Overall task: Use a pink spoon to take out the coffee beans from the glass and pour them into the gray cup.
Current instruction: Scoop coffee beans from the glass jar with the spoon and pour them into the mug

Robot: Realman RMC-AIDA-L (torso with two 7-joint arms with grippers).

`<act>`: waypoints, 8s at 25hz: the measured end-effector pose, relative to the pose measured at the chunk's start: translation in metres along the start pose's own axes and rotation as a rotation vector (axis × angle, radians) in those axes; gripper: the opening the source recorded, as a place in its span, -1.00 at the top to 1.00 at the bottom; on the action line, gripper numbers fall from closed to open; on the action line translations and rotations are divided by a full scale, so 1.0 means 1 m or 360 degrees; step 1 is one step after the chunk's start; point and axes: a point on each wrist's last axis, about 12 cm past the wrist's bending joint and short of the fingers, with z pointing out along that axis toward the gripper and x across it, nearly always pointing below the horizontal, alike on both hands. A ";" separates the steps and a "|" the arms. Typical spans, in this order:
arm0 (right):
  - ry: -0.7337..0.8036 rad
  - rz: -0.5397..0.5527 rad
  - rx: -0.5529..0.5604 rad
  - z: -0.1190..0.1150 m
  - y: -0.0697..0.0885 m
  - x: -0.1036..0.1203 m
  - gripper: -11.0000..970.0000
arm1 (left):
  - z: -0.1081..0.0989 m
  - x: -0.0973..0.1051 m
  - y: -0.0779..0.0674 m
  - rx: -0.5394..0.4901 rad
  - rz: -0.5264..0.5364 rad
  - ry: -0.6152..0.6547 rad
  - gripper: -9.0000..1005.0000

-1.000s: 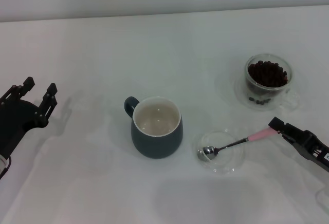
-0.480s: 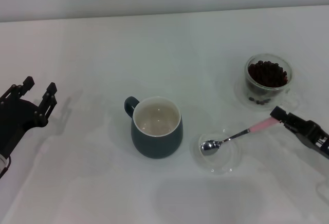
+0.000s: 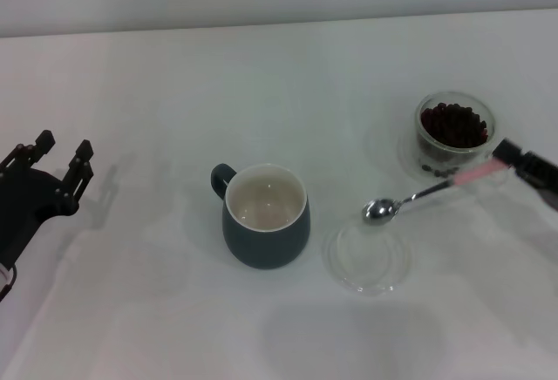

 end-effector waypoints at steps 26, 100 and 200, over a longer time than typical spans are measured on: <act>-0.0134 -0.0739 0.0050 0.023 0.013 -0.120 0.70 | -0.010 0.006 0.003 -0.0078 -0.0047 0.0021 -0.05; 0.0070 -0.0286 0.0457 0.033 -0.010 -0.129 0.69 | -0.001 0.002 0.007 -0.0079 -0.0026 0.0030 -0.05; 0.0489 0.0013 -0.0165 0.135 0.028 -0.032 0.68 | -0.006 0.008 0.012 -0.0117 -0.0023 0.0081 -0.05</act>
